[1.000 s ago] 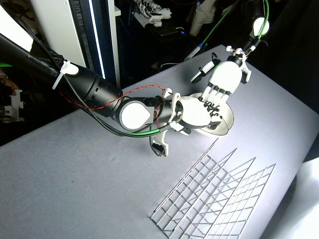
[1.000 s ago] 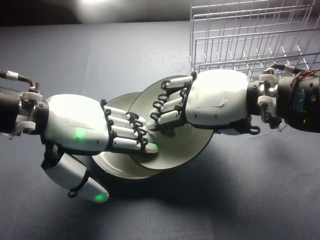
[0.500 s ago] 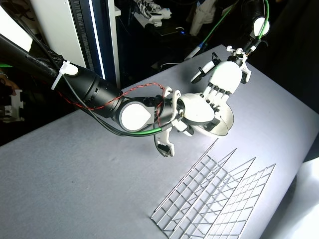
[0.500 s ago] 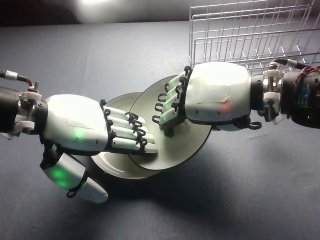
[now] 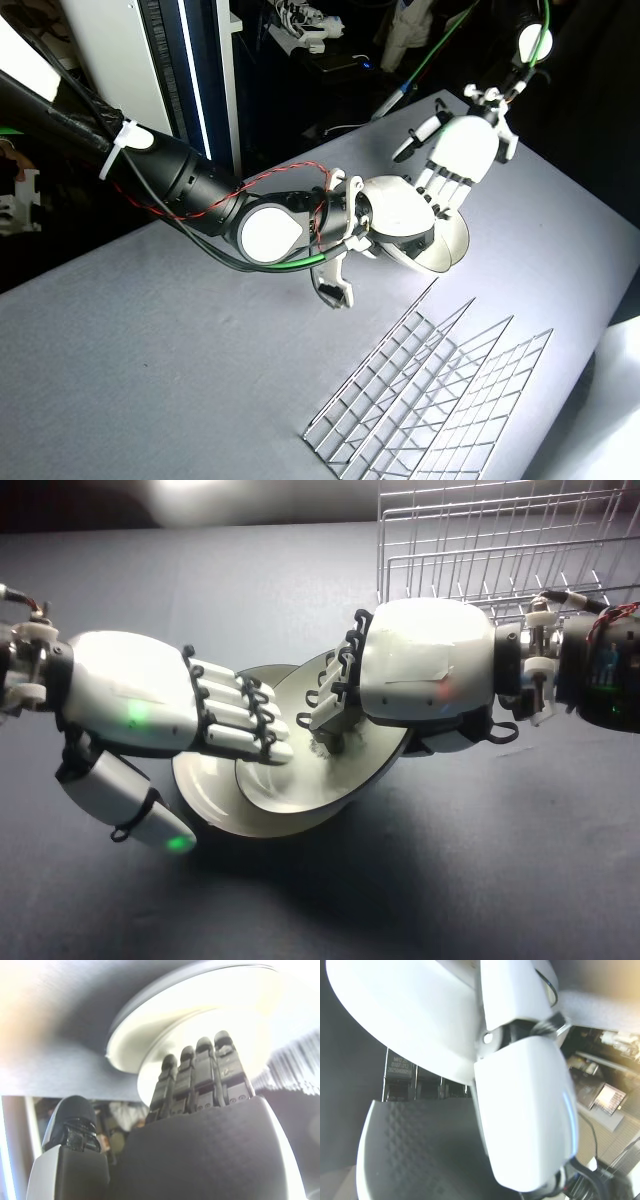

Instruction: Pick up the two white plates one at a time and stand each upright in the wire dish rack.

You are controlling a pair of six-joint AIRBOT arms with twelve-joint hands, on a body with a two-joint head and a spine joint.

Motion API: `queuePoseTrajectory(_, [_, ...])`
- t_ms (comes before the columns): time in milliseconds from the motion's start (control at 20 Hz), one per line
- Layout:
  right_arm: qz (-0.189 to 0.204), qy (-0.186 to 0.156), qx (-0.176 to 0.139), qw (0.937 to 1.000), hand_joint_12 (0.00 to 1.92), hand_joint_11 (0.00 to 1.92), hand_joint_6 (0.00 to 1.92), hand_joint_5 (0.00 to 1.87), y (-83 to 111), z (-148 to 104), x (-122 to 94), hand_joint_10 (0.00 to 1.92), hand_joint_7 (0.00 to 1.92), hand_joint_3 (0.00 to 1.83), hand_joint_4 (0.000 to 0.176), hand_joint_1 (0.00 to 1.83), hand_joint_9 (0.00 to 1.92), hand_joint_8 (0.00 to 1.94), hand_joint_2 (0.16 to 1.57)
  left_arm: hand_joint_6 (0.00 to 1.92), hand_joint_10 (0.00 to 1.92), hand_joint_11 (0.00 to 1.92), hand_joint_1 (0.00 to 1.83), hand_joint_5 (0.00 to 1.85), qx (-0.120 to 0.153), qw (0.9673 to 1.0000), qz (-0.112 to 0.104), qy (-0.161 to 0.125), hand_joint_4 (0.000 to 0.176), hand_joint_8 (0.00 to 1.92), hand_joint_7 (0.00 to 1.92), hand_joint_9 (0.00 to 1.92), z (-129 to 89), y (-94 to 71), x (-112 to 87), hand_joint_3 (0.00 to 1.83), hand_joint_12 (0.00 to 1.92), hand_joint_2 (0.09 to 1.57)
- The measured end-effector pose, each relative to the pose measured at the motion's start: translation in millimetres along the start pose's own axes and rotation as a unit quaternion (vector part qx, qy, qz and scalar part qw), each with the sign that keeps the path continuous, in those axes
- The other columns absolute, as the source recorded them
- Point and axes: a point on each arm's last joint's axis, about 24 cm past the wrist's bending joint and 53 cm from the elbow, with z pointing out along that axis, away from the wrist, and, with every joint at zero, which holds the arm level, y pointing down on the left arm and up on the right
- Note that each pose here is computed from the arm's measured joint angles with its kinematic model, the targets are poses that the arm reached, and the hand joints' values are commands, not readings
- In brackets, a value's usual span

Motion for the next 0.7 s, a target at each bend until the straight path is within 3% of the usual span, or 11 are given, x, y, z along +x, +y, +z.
queuePoseTrajectory(250, [0.009,-0.02,-0.005,0.9997,1.0,0.9,0.95,0.9,12.9,1.6,-22.1,1.04,1.04,0.0,0.0,1.39,1.05,0.86,1.09,0.0,0.0,0.0,0.0,0.0,-0.016,0.9997,0.002,-0.016,0.0,0.0,0.0,0.0,-16.7,9.4,-12.0,0.0,0.0,1.21])
queuePoseTrajectory(350, [0.012,-0.022,-0.004,0.9997,0.99,0.92,0.99,0.85,15.7,0.7,-26.3,1.05,1.0,0.0,0.0,1.38,1.03,0.96,1.1,0.0,0.0,0.0,0.0,0.0,-0.024,0.9996,0.002,-0.018,0.0,0.0,0.0,0.0,-21.6,15.3,-12.9,0.0,0.0,1.21])
queuePoseTrajectory(450, [0.016,-0.031,-0.007,0.9994,0.9,0.97,0.91,0.92,23.3,-0.2,-36.7,0.97,1.05,0.0,0.0,1.39,1.08,0.86,1.08,0.0,0.0,0.0,0.0,0.0,-0.035,0.9992,0.002,-0.022,0.0,0.0,0.0,0.0,-30.4,21.0,-15.1,0.0,0.0,1.2])
queuePoseTrajectory(500, [0.017,-0.035,-0.009,0.9992,0.87,0.98,0.94,0.89,27.0,-1.4,-41.7,0.97,1.03,0.0,0.0,1.39,1.09,0.9,1.09,0.0,0.0,0.0,0.0,0.0,-0.038,0.999,0.002,-0.025,0.0,0.0,0.0,0.0,-34.8,23.1,-16.8,0.0,0.0,1.21])
queuePoseTrajectory(700, [0.034,-0.059,-0.01,0.9976,0.91,0.97,0.91,0.92,35.5,-7.7,-65.4,0.97,1.07,0.0,0.0,1.39,1.09,0.83,1.07,0.0,0.0,0.0,0.0,0.0,-0.061,0.9977,0.0,-0.031,0.0,0.0,0.0,0.0,-49.7,39.4,-19.7,0.0,0.0,1.22])
